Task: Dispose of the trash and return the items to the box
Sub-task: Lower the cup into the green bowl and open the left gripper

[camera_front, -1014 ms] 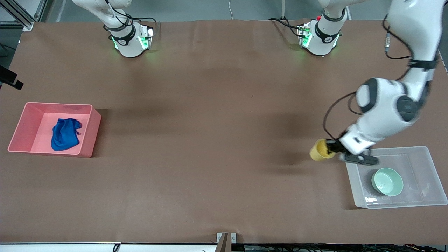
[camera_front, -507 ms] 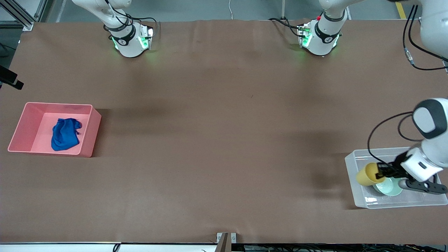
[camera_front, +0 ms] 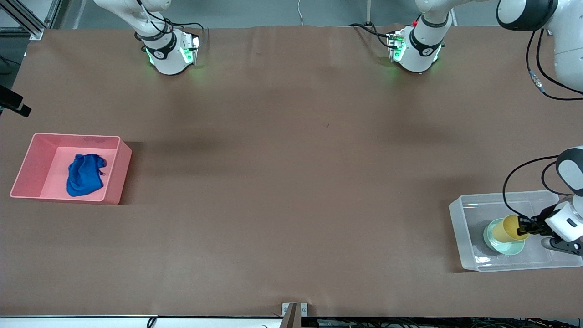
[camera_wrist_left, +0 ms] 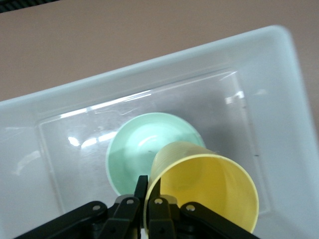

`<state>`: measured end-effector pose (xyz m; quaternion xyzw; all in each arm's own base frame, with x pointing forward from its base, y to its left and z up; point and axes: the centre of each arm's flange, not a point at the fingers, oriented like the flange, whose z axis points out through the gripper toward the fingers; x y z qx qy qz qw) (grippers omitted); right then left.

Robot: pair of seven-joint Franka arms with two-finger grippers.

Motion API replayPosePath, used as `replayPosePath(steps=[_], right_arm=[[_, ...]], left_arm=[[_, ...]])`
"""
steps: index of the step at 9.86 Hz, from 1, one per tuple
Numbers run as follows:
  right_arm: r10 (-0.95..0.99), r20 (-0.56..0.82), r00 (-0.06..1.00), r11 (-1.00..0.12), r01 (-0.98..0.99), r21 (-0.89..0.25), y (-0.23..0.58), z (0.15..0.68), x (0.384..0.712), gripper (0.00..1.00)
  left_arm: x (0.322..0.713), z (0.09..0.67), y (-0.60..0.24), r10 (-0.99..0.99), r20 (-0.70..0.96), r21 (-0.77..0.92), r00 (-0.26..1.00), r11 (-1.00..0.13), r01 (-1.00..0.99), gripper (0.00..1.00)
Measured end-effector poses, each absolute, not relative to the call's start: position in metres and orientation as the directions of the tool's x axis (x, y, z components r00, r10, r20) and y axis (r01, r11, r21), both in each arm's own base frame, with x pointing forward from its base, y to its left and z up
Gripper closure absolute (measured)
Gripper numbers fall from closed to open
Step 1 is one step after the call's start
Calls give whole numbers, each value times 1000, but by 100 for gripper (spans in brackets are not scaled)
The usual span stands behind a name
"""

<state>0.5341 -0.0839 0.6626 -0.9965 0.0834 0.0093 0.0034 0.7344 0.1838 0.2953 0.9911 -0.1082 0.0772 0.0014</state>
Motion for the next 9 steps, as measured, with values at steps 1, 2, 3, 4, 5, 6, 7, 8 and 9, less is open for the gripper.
replayPosePath(steps=[1,2,3,4,5,6,7,8,9], right_arm=[[-166,-20,986,-986,-166,-5,-84,662,534,0],[-166,-20,986,-986,-166,-5,-84,662,534,0],[-166,-20,986,-986,-166,-5,-84,662,534,0],[-166,-20,986,-986,-166,-5,-84,662,534,0],[-166,-19,986,-986,-166,-5,-84,662,534,0],[-166,-19,986,-986,-166,-5,-84,662,534,0],[-166,-18,986,-986,-166,-5,-84,662,534,0],[-165,-14,986,-986,-165,-5,-84,663,535,0],[-165,-9,986,-986,-165,-5,-83,663,535,0]], left_arm=[[734,285,192,-206,158,-25,966,-979,-205,96],[734,273,195,-201,156,-27,967,-980,-199,96],[734,263,195,-200,152,-24,968,-980,-199,96],[735,260,194,-194,153,-23,969,-981,-193,84],[737,265,192,-185,162,-23,969,-983,-184,70],[740,277,187,-190,180,-27,965,-982,-188,56],[744,300,179,-200,206,-32,958,-980,-198,40],[746,330,166,-216,226,-31,950,-976,-214,26],[744,364,149,-233,230,-22,945,-972,-235,12]])
